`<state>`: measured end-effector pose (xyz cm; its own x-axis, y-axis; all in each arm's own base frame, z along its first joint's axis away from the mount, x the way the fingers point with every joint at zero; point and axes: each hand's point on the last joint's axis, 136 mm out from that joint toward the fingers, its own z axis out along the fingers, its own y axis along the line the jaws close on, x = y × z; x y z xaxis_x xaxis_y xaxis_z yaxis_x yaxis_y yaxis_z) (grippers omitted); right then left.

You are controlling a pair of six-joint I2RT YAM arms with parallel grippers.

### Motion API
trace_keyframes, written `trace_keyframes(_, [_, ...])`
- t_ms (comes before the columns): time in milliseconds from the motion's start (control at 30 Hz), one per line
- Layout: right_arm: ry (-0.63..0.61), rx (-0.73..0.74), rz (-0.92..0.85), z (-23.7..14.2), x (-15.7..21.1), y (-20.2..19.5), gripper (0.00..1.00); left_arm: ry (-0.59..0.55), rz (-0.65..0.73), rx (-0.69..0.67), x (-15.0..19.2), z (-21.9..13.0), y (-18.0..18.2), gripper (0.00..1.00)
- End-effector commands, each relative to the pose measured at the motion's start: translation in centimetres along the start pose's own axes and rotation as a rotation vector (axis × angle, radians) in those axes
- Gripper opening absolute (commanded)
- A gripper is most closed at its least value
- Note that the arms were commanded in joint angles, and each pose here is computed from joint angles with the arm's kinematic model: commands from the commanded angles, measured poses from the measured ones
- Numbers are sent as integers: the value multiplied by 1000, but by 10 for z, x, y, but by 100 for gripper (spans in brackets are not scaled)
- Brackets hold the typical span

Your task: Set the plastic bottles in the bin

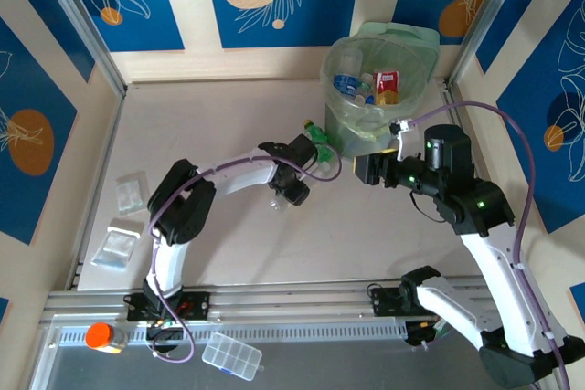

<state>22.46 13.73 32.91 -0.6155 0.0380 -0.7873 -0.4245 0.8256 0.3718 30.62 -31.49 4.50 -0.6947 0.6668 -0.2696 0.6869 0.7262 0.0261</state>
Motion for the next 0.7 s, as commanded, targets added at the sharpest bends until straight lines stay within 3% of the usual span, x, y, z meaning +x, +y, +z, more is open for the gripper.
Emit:
trace_keyframes(0, [-20, -15, 0, -8, 1, 4, 70, -22, 0, 8, 8, -22, -4, 50])
trace_keyframes(200, [-19, -66, 42, -5, 3, 10, 70, -104, -59, 54, 19, -61, -8, 50])
trace_keyframes(367, [-18, -86, 93, 2, 4, 12, 70, -233, -141, 181, 22, -107, -23, 50])
trace_keyframes(667, [-18, -371, 163, 14, -9, 54, 76, -552, -275, 491, 8, -197, -50, 50])
